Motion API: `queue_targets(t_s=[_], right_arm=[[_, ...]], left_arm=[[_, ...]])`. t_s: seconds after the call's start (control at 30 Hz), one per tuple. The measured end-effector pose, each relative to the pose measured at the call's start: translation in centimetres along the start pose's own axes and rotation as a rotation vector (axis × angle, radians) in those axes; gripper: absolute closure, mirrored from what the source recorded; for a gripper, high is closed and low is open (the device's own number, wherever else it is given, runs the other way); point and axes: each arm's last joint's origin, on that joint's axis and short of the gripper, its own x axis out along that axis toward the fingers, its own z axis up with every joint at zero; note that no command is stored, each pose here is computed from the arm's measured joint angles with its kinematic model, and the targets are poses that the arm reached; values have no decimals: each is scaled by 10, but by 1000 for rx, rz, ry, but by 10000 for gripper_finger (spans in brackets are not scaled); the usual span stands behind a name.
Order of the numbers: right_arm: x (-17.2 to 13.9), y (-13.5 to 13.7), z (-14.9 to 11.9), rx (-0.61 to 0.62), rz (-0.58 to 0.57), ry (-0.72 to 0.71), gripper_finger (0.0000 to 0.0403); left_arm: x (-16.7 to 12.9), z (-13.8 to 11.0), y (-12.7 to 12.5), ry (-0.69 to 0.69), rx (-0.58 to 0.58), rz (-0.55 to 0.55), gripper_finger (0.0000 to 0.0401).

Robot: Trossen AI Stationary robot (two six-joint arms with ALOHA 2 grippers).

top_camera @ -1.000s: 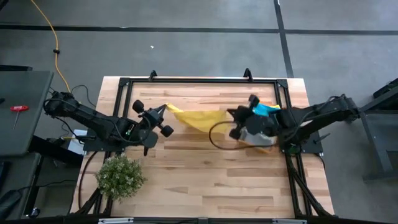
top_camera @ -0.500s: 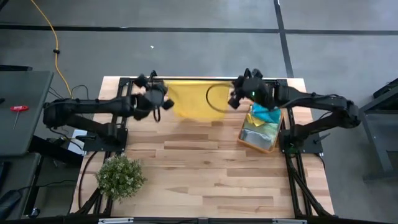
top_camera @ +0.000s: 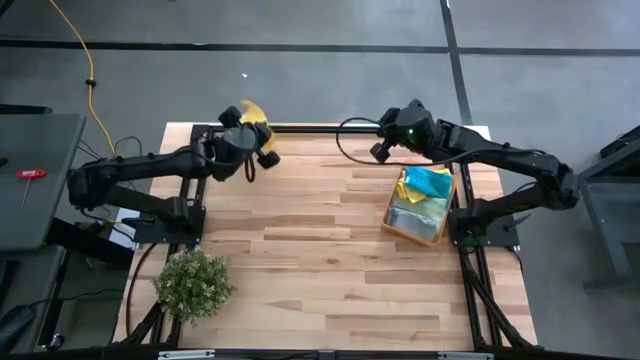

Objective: Fold microfiber towels
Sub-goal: Fold the yellow microfiber cloth

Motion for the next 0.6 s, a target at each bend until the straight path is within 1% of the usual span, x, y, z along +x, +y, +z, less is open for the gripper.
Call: queue_targets(t_s=[0.07, 0.2, 0.37, 0.43, 0.5, 0.6], right_arm=[[-3, 6, -1, -1, 32, 12, 402], [-8, 18, -3, -10, 102, 16, 402], [-15, 33, -3, -22, 335, 8, 402], [-17, 38, -3, -9, 397, 9, 403], [-21, 43, -3, 3, 424, 10, 401], [-26, 51, -4, 5, 456, 16, 388]], left_arm=[[-6, -3, -9, 13, -9, -72, 401], [-22, 3, -21, -35, -80, -153, 401], [-42, 34, -18, -157, -193, -257, 401], [-46, 46, -16, -190, -224, -272, 401], [-48, 59, -12, -224, -269, -271, 401], [-41, 70, -13, -212, -302, -260, 401]])
